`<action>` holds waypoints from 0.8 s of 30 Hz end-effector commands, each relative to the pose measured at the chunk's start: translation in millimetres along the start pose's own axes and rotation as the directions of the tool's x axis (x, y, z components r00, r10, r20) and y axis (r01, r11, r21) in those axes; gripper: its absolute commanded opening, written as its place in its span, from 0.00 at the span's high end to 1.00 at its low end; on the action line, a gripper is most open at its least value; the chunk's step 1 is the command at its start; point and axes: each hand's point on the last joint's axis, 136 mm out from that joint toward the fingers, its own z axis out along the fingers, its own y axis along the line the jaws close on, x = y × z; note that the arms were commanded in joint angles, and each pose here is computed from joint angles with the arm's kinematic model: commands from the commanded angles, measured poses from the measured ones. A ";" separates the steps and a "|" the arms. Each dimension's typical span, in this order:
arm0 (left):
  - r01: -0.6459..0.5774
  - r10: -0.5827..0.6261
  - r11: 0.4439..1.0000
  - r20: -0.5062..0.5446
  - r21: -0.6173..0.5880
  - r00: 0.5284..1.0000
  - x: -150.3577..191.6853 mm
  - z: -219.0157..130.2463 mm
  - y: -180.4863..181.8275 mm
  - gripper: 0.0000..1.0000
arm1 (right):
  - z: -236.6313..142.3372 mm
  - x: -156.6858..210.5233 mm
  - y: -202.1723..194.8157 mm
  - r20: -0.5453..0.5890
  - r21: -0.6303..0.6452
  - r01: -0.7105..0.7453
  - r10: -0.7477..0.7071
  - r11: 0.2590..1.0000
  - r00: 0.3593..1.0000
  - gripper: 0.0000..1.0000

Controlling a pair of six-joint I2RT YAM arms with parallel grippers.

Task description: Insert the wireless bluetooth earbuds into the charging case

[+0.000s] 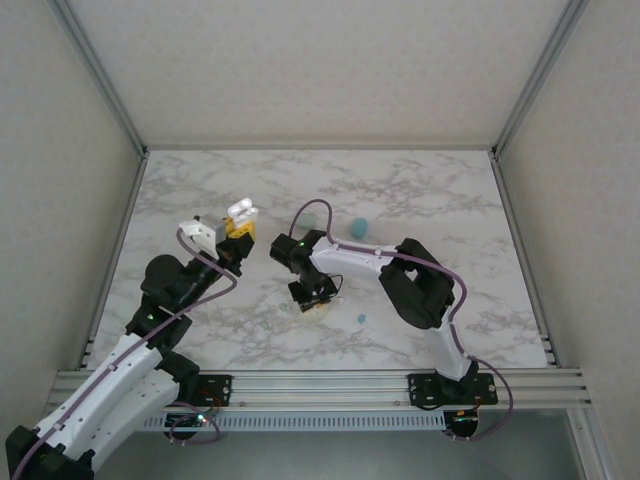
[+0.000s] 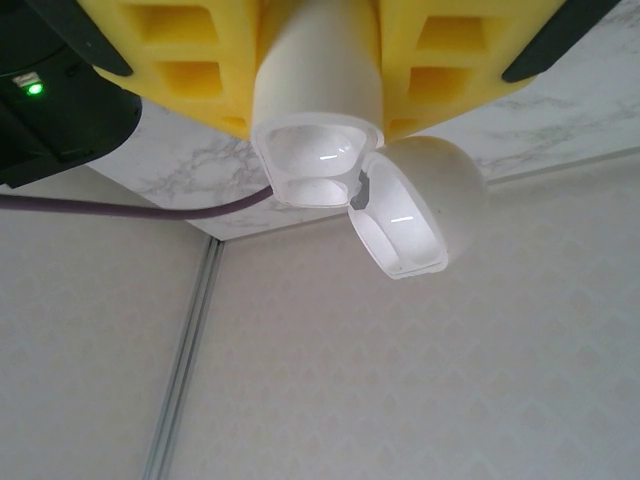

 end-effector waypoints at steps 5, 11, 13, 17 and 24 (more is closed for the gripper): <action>0.031 -0.034 0.998 0.049 0.056 0.998 -21.8 16.2 -7.5 0.85 | -113.1 -24.5 -20.2 0.331 -0.204 -0.060 0.127 0.977 0.935 0.77; 0.067 -0.072 0.991 0.042 0.119 0.997 -16.0 46.2 -18.5 0.86 | -230.5 -38.0 -34.1 0.577 -0.423 -0.032 0.296 0.905 0.761 0.77; 0.069 -0.076 0.986 0.042 0.149 0.996 -14.3 55.7 -27.1 0.86 | -266.2 -39.4 -35.4 0.641 -0.462 0.004 0.330 0.887 0.693 0.77; 0.079 -0.089 0.976 0.043 0.201 0.995 -11.4 72.8 -43.5 0.86 | -326.6 -38.7 -27.1 0.733 -0.530 0.121 0.381 0.840 0.563 0.77; 0.042 -0.060 0.956 0.056 0.290 0.997 -9.5 87.4 -73.9 0.86 | -371.4 -38.3 -15.7 0.757 -0.608 0.238 0.463 0.757 0.461 0.76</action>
